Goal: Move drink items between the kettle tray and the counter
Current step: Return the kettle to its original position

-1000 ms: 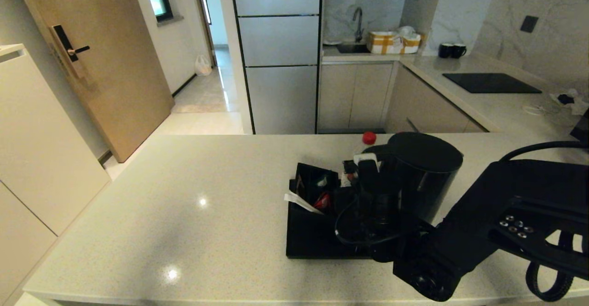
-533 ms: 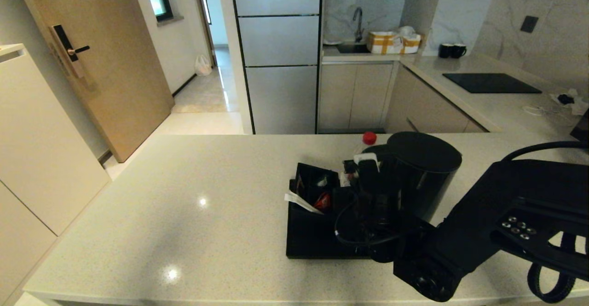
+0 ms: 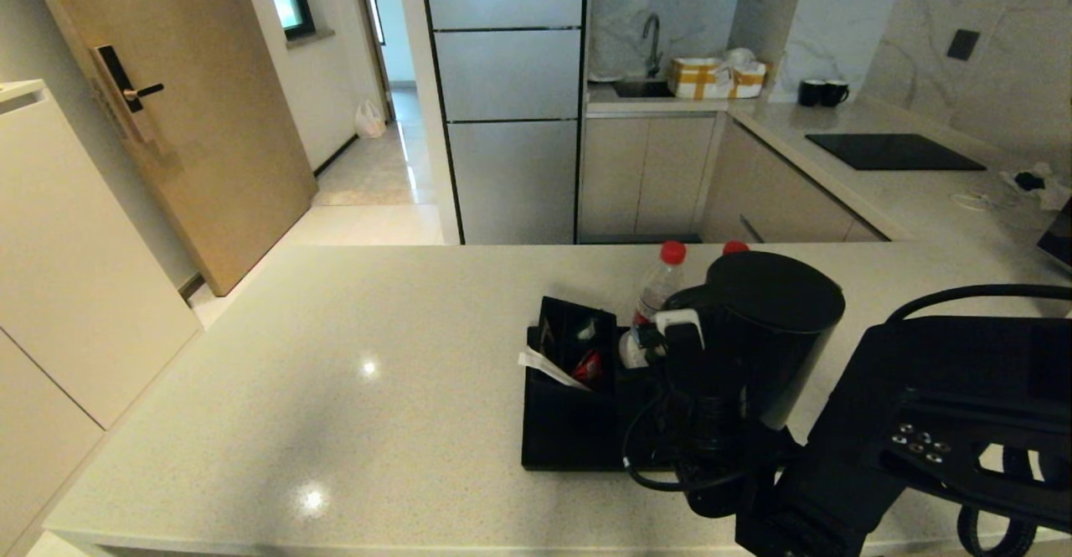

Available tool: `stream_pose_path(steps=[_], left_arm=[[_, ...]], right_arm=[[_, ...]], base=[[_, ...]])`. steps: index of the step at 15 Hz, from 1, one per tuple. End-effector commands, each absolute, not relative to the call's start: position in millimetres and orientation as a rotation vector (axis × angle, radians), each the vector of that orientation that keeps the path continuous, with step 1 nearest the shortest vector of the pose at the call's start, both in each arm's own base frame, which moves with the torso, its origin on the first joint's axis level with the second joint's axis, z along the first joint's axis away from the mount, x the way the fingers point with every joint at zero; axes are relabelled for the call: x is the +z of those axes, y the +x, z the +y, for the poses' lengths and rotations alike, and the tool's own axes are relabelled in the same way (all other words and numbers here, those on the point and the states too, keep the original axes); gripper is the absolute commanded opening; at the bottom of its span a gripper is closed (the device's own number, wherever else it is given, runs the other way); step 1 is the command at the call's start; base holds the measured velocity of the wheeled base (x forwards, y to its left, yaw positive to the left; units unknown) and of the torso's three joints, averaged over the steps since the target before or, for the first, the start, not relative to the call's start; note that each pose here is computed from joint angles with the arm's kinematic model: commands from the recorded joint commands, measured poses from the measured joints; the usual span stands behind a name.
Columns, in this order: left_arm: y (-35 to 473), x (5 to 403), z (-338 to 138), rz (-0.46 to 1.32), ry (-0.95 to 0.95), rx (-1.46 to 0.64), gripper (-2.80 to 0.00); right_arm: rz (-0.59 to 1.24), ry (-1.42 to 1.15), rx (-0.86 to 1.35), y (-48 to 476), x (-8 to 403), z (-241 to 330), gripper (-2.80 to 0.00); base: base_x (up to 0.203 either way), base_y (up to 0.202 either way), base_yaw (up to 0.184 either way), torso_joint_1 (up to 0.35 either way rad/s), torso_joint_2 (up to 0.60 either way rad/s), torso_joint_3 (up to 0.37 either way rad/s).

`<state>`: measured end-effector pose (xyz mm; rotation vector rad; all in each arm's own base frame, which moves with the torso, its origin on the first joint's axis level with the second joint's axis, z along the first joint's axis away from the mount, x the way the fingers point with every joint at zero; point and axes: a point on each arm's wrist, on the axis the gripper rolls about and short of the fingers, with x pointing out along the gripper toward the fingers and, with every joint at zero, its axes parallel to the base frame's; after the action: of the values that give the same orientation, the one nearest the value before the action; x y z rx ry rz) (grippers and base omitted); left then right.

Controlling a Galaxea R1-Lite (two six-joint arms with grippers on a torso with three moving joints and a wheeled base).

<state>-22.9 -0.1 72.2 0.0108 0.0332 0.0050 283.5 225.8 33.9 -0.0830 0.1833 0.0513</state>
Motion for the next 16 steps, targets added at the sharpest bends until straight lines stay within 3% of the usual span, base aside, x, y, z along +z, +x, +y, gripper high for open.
stream_pose_path(steps=[1, 6, 7, 16], left_arm=[[-22.9, 72.0, -0.1, 0.034, 0.011, 0.006, -2.8], [-22.9, 72.0, -0.1, 0.034, 0.011, 0.006, -2.8], [-22.9, 72.0, -0.1, 0.034, 0.011, 0.006, -2.8], [-22.9, 72.0, -0.1, 0.034, 0.011, 0.006, -2.8]], right_arm=[[0.193, -0.063, 0.043, 283.0, 29.6, 225.2, -2.8], [0.204, -0.07, 0.04, 281.4, 27.7, 223.7, -2.8], [0.205, -0.07, 0.037, 281.6, 26.7, 223.8, 0.0], [0.221, 0.007, 0.132, 258.7, 40.5, 221.9, 0.0]], base=[[0.0, 0.0, 0.0, 0.0, 0.0, 0.0], [0.0, 0.0, 0.0, 0.0, 0.0, 0.0], [0.0, 0.0, 0.0, 0.0, 0.0, 0.0], [0.0, 0.0, 0.0, 0.0, 0.0, 0.0]])
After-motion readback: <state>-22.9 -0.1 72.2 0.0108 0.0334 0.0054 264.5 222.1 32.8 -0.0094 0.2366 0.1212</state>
